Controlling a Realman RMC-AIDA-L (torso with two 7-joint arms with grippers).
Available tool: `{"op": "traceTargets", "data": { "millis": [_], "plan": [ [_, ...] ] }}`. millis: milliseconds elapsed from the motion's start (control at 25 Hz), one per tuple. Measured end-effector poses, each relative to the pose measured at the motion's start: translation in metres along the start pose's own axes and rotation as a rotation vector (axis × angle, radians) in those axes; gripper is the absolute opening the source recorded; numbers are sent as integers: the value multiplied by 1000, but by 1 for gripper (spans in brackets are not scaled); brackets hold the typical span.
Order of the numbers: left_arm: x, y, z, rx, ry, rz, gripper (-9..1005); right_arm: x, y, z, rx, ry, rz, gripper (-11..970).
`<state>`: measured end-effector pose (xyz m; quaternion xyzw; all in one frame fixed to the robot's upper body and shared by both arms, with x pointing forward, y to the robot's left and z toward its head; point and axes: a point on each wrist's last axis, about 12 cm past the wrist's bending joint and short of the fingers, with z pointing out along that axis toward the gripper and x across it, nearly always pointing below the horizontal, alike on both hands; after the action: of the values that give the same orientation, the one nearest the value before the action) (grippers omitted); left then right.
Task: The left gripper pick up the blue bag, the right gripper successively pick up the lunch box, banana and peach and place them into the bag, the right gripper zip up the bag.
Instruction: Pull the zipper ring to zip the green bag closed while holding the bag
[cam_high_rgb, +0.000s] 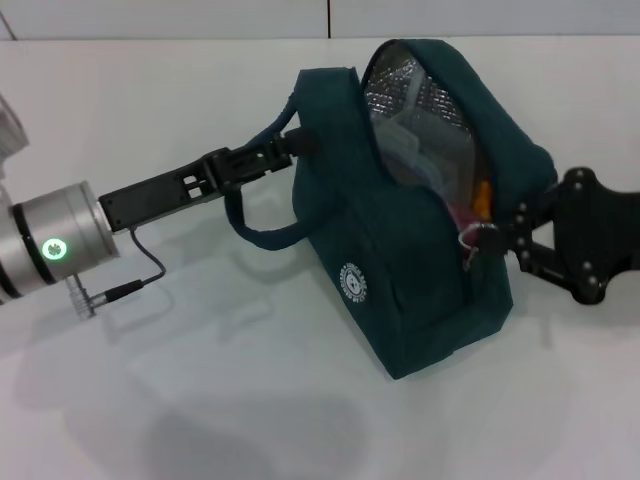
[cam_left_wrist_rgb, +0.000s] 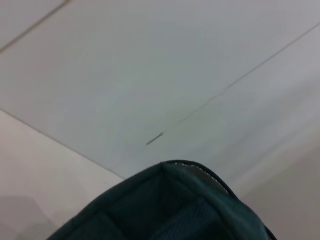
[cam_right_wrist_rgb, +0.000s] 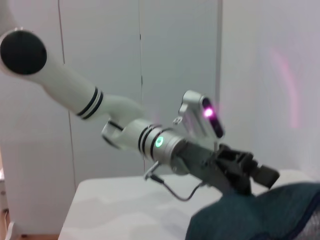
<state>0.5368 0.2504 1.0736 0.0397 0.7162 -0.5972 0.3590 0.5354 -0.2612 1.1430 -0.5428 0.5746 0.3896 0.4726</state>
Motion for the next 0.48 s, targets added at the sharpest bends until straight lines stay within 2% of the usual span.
{"op": "traceTargets", "data": {
  "millis": [480],
  "plan": [
    [5,-1,-11,16,-20,29,896,-12,-8,1,26,-45,-19,6]
  ]
}}
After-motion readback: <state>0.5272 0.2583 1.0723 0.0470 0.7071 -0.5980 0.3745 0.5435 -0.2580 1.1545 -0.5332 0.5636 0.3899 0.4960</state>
